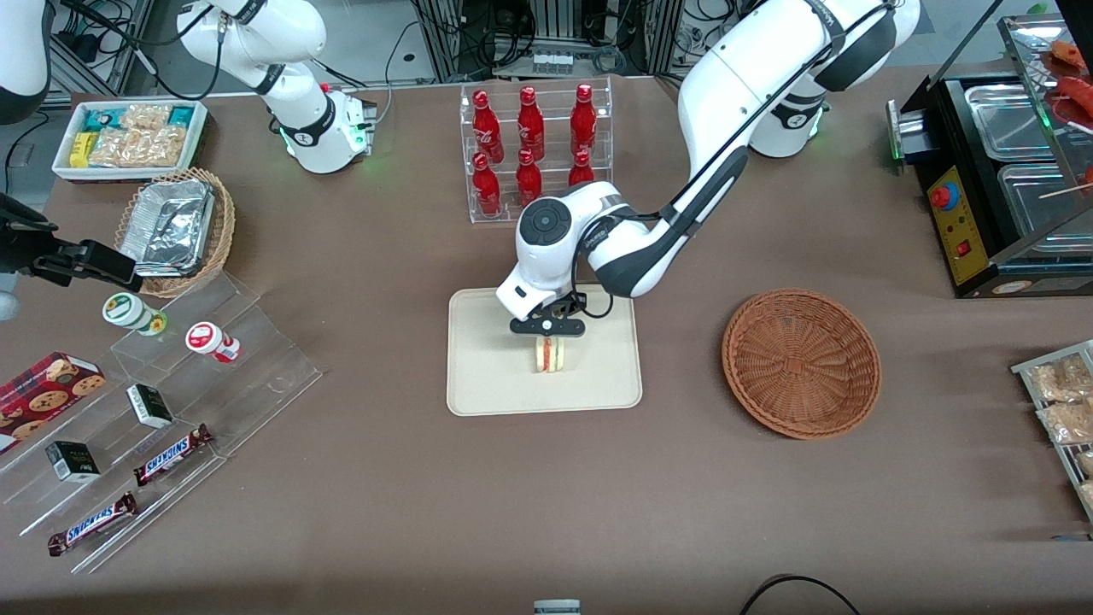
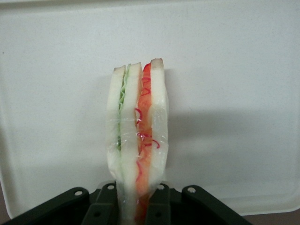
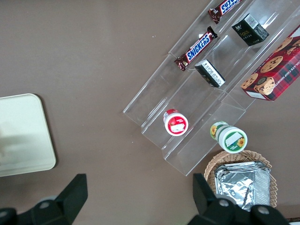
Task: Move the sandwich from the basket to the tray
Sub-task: 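Lower the sandwich onto the tray and open the left gripper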
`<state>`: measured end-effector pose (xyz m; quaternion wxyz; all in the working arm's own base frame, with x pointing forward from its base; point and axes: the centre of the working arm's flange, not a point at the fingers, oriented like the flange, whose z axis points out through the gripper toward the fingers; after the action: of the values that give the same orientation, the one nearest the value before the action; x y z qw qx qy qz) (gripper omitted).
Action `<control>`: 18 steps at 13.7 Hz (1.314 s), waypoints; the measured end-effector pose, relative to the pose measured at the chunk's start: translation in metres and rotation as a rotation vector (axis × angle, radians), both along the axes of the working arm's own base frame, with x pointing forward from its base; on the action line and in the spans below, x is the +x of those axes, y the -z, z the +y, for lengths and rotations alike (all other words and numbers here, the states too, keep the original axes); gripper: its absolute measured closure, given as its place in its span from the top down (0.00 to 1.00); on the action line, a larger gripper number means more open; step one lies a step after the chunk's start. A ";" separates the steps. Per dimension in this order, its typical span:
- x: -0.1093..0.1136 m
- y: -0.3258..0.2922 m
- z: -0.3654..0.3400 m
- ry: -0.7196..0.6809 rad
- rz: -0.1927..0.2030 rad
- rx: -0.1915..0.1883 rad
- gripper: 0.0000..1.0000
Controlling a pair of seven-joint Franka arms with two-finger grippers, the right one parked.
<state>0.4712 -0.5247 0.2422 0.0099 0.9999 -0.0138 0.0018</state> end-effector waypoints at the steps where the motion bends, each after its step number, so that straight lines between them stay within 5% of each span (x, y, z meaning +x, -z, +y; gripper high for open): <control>1: 0.000 0.001 0.000 -0.003 -0.004 0.004 0.16; 7: -0.011 0.017 -0.007 -0.009 -0.021 0.034 0.16; 13: -0.009 0.015 -0.010 -0.008 -0.031 0.025 0.70; 16: 0.002 -0.011 -0.012 -0.022 -0.066 -0.001 0.99; 18: 0.012 -0.046 -0.007 -0.046 -0.100 -0.004 1.00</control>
<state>0.4831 -0.5319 0.2887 0.0112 0.9985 0.0085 0.0521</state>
